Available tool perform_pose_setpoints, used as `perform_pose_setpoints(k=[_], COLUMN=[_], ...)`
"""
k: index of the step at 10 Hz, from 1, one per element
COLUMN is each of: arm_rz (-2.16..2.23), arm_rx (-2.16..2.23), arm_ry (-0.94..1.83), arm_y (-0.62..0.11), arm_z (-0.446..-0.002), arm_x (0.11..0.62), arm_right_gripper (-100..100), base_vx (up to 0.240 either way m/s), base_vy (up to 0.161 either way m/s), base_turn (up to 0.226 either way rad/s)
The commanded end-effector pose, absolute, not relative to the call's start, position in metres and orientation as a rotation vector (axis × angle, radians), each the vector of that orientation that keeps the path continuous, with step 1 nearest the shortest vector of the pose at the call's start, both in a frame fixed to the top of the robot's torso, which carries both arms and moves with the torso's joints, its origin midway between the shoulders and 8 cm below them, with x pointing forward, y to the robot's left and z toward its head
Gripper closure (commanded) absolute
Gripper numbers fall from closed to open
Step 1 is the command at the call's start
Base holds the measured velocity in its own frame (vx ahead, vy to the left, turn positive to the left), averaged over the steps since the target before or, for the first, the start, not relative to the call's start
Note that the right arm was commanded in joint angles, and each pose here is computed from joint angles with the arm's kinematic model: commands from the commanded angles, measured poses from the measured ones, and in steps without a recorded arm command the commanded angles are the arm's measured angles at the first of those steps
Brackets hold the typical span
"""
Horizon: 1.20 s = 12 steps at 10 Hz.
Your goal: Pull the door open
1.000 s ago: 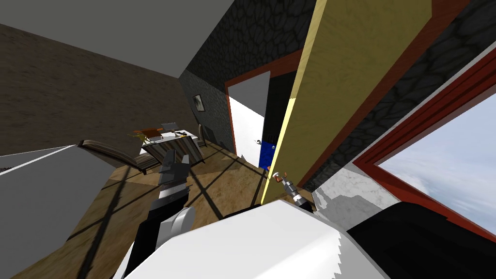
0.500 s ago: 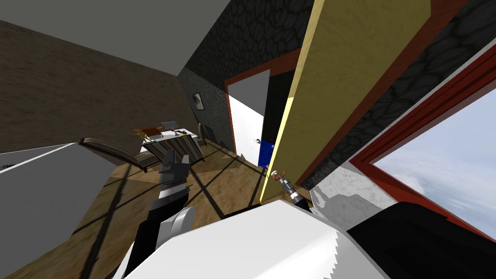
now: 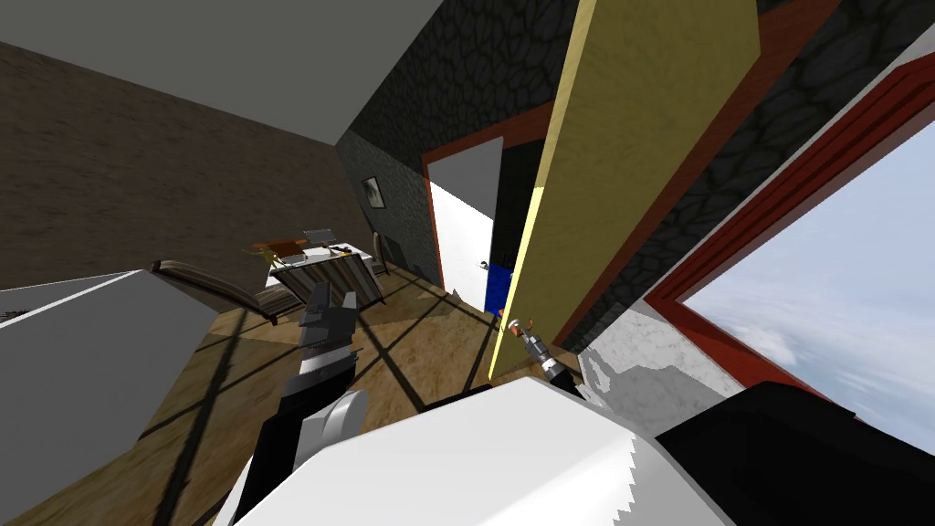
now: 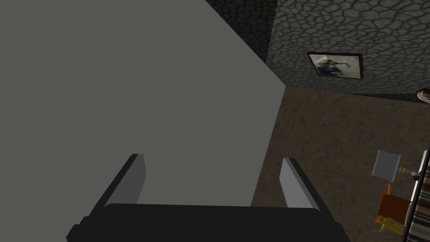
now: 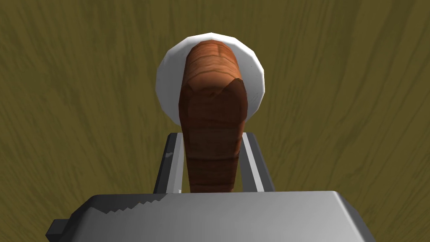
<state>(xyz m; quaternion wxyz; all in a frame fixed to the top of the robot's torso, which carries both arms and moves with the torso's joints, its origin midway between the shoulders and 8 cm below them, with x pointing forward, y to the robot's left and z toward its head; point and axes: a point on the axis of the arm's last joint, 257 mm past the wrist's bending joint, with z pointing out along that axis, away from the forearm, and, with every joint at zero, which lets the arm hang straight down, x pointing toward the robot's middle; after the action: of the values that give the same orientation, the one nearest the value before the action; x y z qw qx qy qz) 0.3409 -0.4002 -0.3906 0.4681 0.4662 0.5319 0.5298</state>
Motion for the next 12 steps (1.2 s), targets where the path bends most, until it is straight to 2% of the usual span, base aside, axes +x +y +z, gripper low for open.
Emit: perform_pose_setpoints(k=[1,7,12], arm_rz=[1.33,1.368,1.395], arm_rx=[1.132,1.103,1.085], arm_ry=[1.326,1.363,1.392], arm_y=[-0.383,-0.357,-0.337], arm_z=[-0.394,-0.393,-0.394], arm_x=[0.347,0.368,0.382], arm_right_gripper=[100,100,100], base_vx=[-0.117,-0.088,-0.077], base_vy=[-0.053,-0.054,-0.11], base_turn=[0.004,-0.009,0.011])
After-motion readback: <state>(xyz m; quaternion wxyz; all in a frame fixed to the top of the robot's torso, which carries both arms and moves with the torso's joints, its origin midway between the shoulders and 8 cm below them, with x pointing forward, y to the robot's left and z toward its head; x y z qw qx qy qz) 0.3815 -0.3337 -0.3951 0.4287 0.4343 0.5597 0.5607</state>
